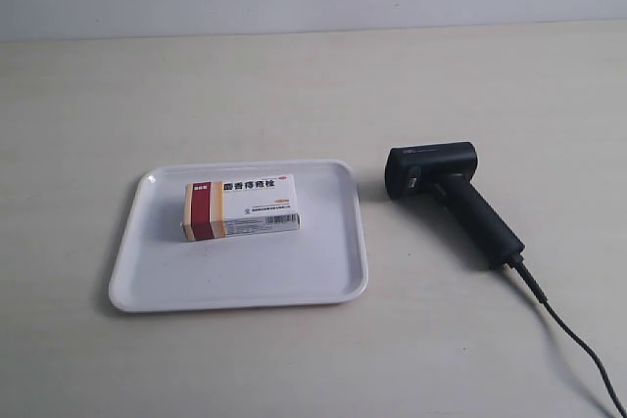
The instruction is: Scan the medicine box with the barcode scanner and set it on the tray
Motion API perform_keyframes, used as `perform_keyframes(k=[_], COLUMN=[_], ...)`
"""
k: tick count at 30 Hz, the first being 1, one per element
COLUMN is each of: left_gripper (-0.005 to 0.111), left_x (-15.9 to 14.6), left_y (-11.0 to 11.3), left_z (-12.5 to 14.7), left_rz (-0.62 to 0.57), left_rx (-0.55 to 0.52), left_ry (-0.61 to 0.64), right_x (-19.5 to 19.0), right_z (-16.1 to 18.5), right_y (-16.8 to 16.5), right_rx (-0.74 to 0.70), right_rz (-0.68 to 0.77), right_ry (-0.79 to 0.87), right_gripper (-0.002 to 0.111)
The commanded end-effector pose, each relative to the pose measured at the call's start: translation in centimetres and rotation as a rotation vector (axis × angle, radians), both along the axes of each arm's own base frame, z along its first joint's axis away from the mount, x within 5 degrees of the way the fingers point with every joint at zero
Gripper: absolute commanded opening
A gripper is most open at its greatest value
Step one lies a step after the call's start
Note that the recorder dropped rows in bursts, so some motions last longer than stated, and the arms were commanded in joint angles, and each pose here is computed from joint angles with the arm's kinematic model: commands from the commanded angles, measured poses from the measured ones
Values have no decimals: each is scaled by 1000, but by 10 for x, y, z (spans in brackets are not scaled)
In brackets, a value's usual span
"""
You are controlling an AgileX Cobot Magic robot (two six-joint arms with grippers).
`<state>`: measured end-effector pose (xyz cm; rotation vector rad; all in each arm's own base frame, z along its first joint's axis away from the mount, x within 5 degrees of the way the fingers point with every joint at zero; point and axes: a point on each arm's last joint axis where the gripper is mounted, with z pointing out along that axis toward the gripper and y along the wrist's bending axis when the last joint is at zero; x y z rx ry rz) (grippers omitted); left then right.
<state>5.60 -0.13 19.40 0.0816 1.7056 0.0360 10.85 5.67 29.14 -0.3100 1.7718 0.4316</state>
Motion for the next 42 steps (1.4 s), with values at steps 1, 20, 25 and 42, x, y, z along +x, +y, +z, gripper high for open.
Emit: perform_keyframes(k=[1,20,25,42], left_gripper=[5,5,5,5], left_x=[-1,-1,-1,-1], left_y=[-1,0,0,0], left_z=[-2,-4,-4,-4], left_rz=[-6,5,4,4], left_rx=[-1,-46,-41,-38], left_ry=[14,30,30,29], right_x=[0,0,0,-1], right_z=[0,0,0,-1], right_y=[-1,-1,-1,0], right_rx=[1,1,1,43], right_rz=[-2,-2,-2,-1], right_ry=[-6,-6,-6,1], right_gripper=[0,0,0,0])
